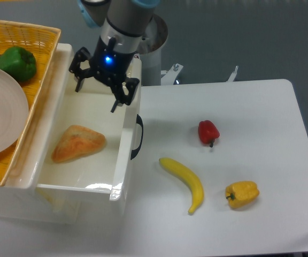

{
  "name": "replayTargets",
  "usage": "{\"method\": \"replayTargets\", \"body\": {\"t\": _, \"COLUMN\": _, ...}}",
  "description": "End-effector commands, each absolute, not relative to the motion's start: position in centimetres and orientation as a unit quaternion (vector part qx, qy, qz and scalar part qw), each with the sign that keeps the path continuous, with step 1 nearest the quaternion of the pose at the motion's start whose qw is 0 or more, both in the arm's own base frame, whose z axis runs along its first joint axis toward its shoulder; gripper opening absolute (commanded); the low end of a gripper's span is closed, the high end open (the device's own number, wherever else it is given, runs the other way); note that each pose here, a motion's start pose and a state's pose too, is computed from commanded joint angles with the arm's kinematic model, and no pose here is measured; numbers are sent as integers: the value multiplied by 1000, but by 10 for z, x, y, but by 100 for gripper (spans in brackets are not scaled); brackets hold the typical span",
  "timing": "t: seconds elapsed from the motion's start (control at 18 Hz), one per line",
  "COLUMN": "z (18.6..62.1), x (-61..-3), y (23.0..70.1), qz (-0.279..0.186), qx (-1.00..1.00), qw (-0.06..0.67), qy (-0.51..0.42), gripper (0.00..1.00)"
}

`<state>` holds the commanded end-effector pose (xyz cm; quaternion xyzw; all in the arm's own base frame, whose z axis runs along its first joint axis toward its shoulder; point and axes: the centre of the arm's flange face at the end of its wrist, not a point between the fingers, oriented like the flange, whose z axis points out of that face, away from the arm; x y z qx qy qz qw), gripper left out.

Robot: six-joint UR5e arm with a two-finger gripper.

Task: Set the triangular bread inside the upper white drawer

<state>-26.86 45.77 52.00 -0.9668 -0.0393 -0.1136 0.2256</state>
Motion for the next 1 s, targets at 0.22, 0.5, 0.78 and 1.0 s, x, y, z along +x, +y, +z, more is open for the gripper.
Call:
{"method": "replayTargets", "body": {"t": 0.22, "z": 516, "x": -295, "y": 445, "qz": -71, "qx": -972, "qw": 217, "qy": -55, "gripper": 100}}
{"method": "replayTargets", "body": {"t": 0.5, "z": 484, "x": -322, "y": 443, "qz": -45, "qx": -985, "qw": 158, "qy": -51, "gripper": 100}}
{"method": "replayTargets", "body": {"t": 0.78, "z": 468, "x": -354, "y": 432, "qz": 8, "qx": -992, "qw": 109, "qy": -60, "gripper": 100}}
{"method": "replayTargets", "body": {"t": 1.0, "z": 449, "x": -370, "y": 433, "qz": 25, "qx": -996, "qw": 78, "qy": -28, "gripper": 100}}
